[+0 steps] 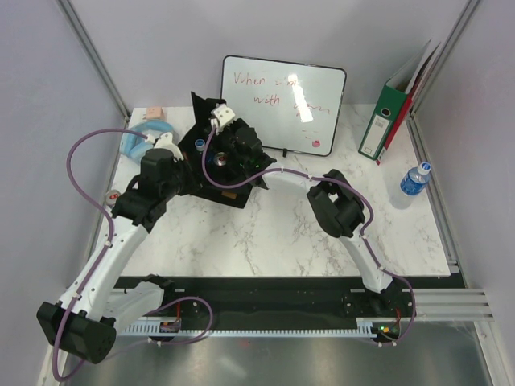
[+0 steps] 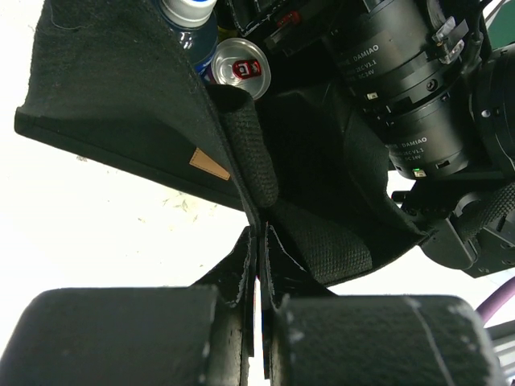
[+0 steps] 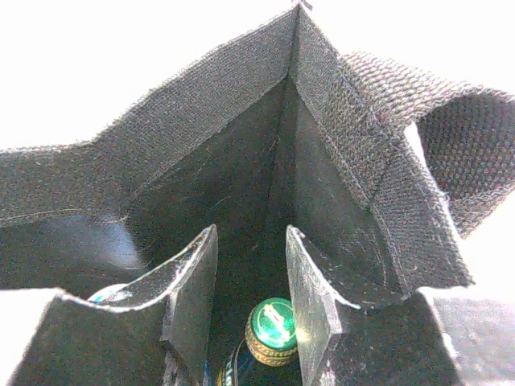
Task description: Place the beverage into the canvas bag
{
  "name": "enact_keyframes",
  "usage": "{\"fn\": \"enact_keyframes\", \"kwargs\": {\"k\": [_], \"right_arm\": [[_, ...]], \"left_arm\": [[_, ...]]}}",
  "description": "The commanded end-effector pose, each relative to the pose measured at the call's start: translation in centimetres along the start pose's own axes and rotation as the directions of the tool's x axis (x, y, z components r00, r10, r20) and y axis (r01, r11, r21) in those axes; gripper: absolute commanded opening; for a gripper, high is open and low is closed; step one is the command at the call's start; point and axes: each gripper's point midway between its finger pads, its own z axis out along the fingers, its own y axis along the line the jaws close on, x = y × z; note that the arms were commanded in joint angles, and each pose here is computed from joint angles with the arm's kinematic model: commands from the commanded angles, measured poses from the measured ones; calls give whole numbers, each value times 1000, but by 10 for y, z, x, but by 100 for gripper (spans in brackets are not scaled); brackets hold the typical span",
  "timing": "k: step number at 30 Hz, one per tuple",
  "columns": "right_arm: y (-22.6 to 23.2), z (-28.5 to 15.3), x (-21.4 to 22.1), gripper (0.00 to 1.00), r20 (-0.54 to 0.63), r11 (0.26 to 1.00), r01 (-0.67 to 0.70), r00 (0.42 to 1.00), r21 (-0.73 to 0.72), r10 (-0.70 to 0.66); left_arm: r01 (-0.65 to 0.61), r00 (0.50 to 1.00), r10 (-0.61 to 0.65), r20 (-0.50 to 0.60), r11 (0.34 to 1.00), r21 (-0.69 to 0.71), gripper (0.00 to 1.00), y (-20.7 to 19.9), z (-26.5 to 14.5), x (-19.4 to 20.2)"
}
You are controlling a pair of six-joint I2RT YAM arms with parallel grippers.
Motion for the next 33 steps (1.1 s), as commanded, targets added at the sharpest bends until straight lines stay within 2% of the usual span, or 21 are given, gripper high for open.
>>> {"fn": "enact_keyframes", "kwargs": {"k": [1,7,12,18,21,24,25,27,28,30,31,33], "right_arm": [[7,3,-6,47,24,1000,-14,1000,-18,14],[2,0,-39,51,58,1000,-26,998,-11,27],[-4,-8,-107,57,122,999,-37,992,-8,38],[-16,-34,-175,58,154,997,-79,985,19,75],[-26,-58,-205,58,147,987,-146,980,62,135],[-42,-94,-216,59,84,951,-259,965,167,248],[-48,-107,-201,59,-3,940,-260,964,221,268],[-68,-137,-211,60,-26,900,-272,954,340,298],[-72,-157,-188,60,-140,883,-239,938,404,318],[-96,-191,-197,61,-168,831,-187,934,524,316],[-104,-214,-182,61,-260,811,-124,910,572,323],[-129,-250,-194,61,-267,739,-75,904,669,334]], "left_arm": [[-12,1000,12,4,999,30,2,-4,-3,1],[-8,1000,8,-2,1000,22,2,0,-4,7],[0,1000,0,5,1000,25,2,-2,-5,4],[3,1000,-3,14,1000,31,2,-6,-6,-4],[0,1000,-1,16,999,40,2,-10,-6,-8],[-4,1000,3,21,999,40,2,-12,-7,-12],[-5,1000,4,20,999,36,2,-11,-7,-12],[-7,1000,6,20,999,36,3,-11,-7,-12],[-8,1000,7,20,999,36,4,-11,-6,-12],[-11,1000,10,24,999,36,10,-11,-7,-13],[-13,1000,13,24,999,39,10,-12,-7,-14],[-14,1000,13,23,999,46,11,-14,-8,-14]]}}
